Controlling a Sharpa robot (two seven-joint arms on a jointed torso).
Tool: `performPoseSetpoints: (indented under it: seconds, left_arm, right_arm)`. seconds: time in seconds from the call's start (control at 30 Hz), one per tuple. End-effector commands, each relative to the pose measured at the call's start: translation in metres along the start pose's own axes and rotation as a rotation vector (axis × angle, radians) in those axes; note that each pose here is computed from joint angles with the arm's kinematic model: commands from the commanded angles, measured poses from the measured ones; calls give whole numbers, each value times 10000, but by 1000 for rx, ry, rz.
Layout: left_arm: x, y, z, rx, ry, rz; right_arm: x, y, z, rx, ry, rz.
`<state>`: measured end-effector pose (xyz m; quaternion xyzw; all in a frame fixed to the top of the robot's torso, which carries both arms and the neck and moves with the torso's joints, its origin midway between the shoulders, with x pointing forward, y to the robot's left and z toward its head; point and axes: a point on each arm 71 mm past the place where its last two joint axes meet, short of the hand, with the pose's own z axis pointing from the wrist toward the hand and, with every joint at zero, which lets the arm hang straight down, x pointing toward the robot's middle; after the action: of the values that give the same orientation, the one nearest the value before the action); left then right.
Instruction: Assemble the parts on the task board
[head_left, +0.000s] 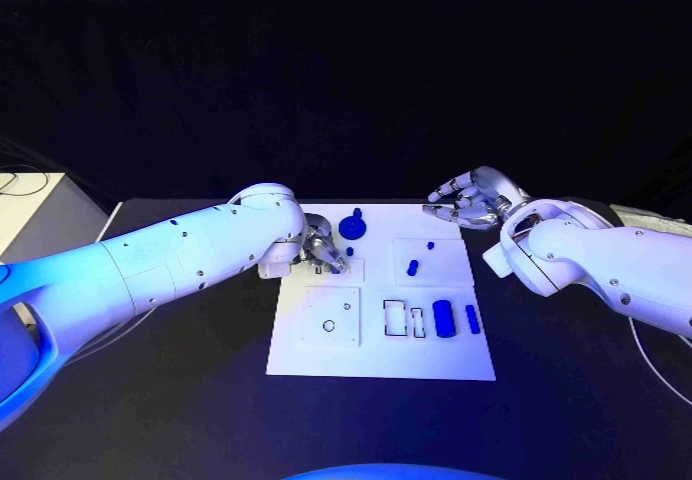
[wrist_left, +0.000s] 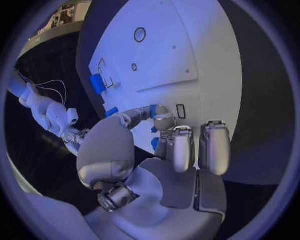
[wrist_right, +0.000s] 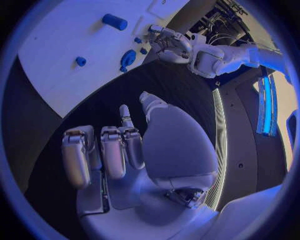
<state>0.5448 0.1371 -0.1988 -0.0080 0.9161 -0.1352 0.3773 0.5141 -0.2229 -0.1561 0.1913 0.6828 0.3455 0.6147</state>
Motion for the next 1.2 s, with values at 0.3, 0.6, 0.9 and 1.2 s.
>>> performPoseSetpoints:
  seconds: [0.3, 0.6, 0.9, 1.2]
  left_arm:
    - [-14, -10, 7, 15, -37, -69]
    - [-11, -22, 1, 27, -34, -98]
    - [-4, -28, -4, 34, -24, -110]
    - [-1, -37, -2, 37, -21, -116]
  right_arm:
    - [5, 6, -2, -10, 8, -8]
    - [5, 4, 0, -9, 9, -9]
    - [6, 1, 1, -7, 12, -9]
    - [13, 2, 3, -6, 16, -9]
